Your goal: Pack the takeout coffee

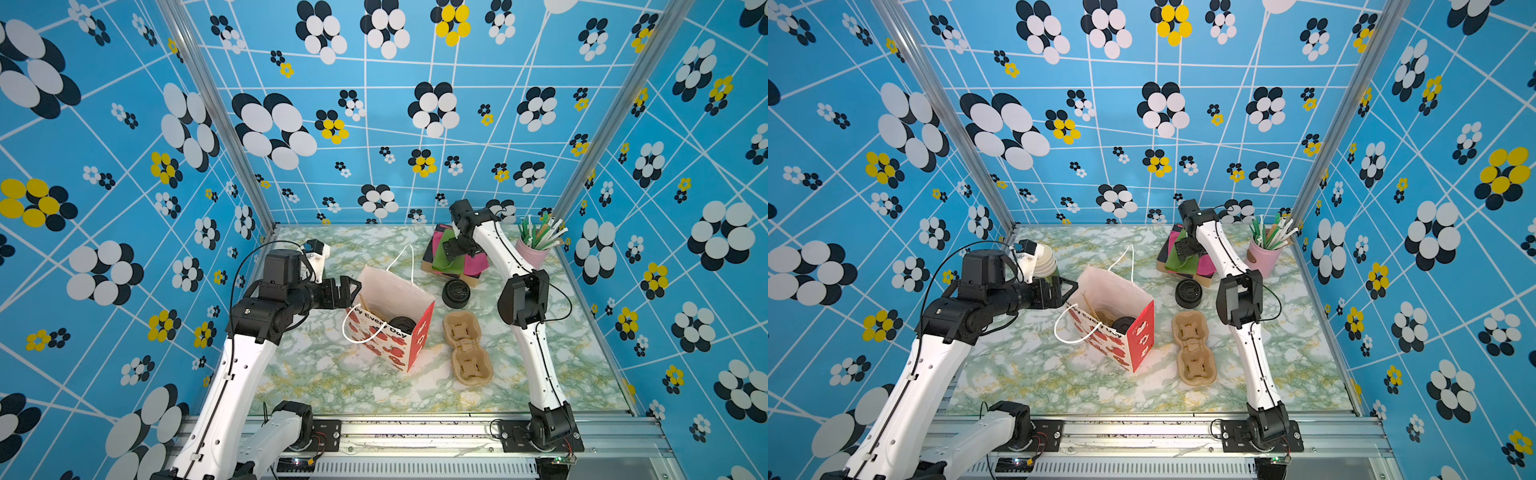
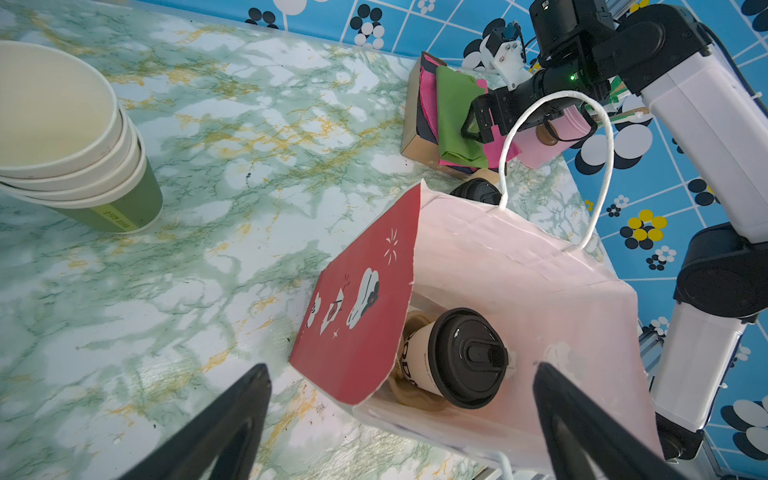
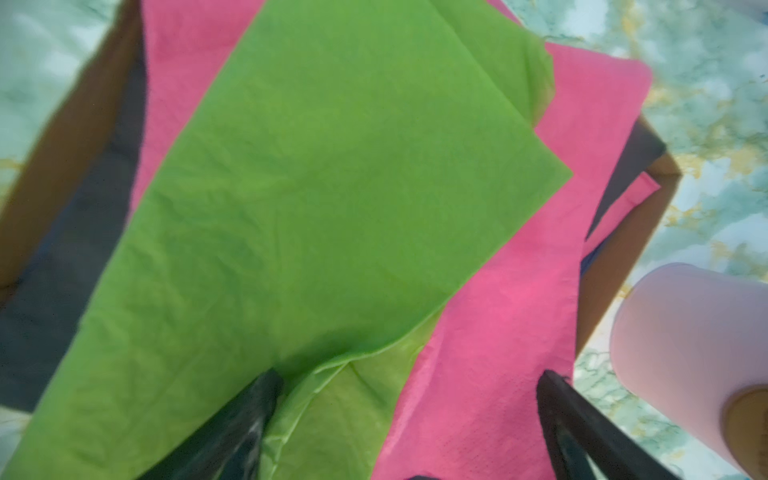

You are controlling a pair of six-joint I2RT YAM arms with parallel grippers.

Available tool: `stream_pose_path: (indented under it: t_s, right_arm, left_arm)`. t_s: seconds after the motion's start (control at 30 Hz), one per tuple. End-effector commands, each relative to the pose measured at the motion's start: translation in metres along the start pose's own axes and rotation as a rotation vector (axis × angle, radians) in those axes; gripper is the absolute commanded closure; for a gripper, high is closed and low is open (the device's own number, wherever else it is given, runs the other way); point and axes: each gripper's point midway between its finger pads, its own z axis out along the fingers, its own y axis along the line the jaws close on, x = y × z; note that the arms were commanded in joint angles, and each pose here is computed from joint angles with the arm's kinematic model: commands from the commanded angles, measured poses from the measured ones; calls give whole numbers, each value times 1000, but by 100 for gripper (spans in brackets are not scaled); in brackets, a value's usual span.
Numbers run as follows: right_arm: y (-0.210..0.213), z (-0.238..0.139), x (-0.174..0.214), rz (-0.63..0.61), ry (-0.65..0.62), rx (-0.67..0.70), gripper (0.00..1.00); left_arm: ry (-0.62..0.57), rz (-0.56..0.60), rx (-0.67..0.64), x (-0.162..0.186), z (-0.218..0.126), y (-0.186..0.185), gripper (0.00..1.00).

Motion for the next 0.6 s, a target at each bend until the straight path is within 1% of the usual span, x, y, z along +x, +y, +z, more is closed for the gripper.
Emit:
stream_pose_path:
  t_s: [0.0,0.13,0.2,0.3,0.4,0.5,0.57]
  right_arm:
    - [8,-27,-14,58,-64,-98,1]
    - [6,-32,-18,95,-76,-130,1]
    - [0,-38,-21,107,-93,-113,1]
    - [-13,-45,-23,101,-114,-51,1]
    - [-31,-51,-22,84,-117,54,2]
    - [-42,-49,-17,56,-96,121,6]
    - [-45,-45,-13,35,-76,152,12]
  left_arm:
    - [-12,-2,7,-1,-1,0,0]
    - [-12,-1,7,-1,-1,0,0]
    - [-12,-1,7,-2,-1,0,0]
    - [-15,-1,9,-3,-1,-1,0]
    - [-17,-2,10,-3,-1,-1,0]
    - [-17,-4,11,-3,-1,-1,0]
    - [-17,-2,12,-4,-1,-1,0]
